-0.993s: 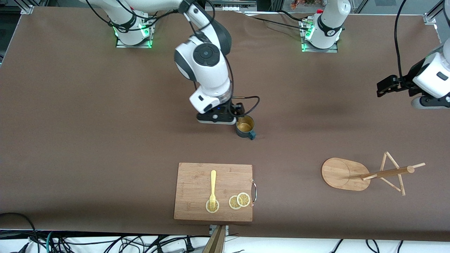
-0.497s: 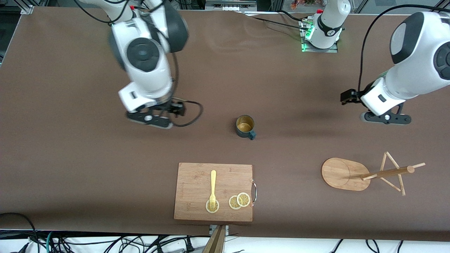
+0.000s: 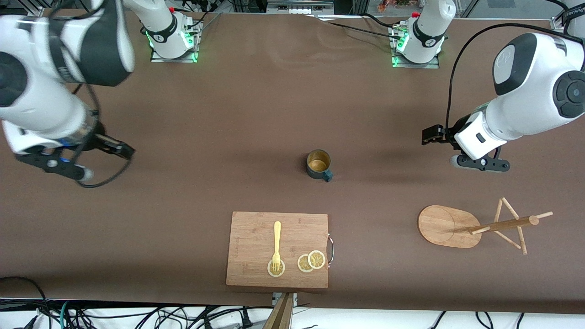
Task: Pass cup and hang on rack
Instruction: 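Release the mug and withdraw the right gripper while the left gripper approaches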
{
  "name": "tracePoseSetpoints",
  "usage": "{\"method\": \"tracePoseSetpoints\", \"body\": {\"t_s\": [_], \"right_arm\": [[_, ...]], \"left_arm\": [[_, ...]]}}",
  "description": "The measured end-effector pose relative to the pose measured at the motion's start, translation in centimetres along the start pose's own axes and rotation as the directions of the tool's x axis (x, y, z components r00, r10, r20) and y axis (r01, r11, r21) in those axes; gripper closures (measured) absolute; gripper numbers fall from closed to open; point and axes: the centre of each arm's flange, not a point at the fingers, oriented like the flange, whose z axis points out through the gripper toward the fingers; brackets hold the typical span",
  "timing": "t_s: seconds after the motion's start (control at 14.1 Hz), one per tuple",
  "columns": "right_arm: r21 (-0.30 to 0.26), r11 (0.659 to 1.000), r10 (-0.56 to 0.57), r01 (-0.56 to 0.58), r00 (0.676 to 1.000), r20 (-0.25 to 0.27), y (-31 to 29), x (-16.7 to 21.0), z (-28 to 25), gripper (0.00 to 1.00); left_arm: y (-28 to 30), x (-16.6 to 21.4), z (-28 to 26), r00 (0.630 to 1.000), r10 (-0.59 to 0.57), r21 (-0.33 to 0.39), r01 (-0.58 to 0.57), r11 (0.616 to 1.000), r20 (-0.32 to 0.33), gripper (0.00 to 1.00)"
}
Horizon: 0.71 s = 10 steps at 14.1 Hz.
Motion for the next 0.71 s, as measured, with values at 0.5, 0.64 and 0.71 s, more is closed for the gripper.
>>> {"method": "tracePoseSetpoints", "body": {"t_s": [0.5, 0.64, 0.71], "right_arm": [[0.136, 0.973, -0.194, 0.186, 0.980, 0.044, 11.4, 2.8, 0.8, 0.00], [0.143, 0.968, -0.217, 0.206, 0.974, 0.066, 13.1, 2.5, 0.8, 0.00], [0.145, 0.969, -0.213, 0.201, 0.974, 0.075, 13.8, 2.5, 0.8, 0.00]], "left_arm": [[2.5, 0.3, 8.1, 0.995, 0.003, -0.085, -0.011, 0.996, -0.101, 0.00], [3.2, -0.3, 9.9, 0.989, 0.086, -0.094, -0.098, 0.991, -0.123, 0.00], [3.4, -0.6, 10.6, 0.984, 0.125, -0.101, -0.138, 0.985, -0.127, 0.00]]}}
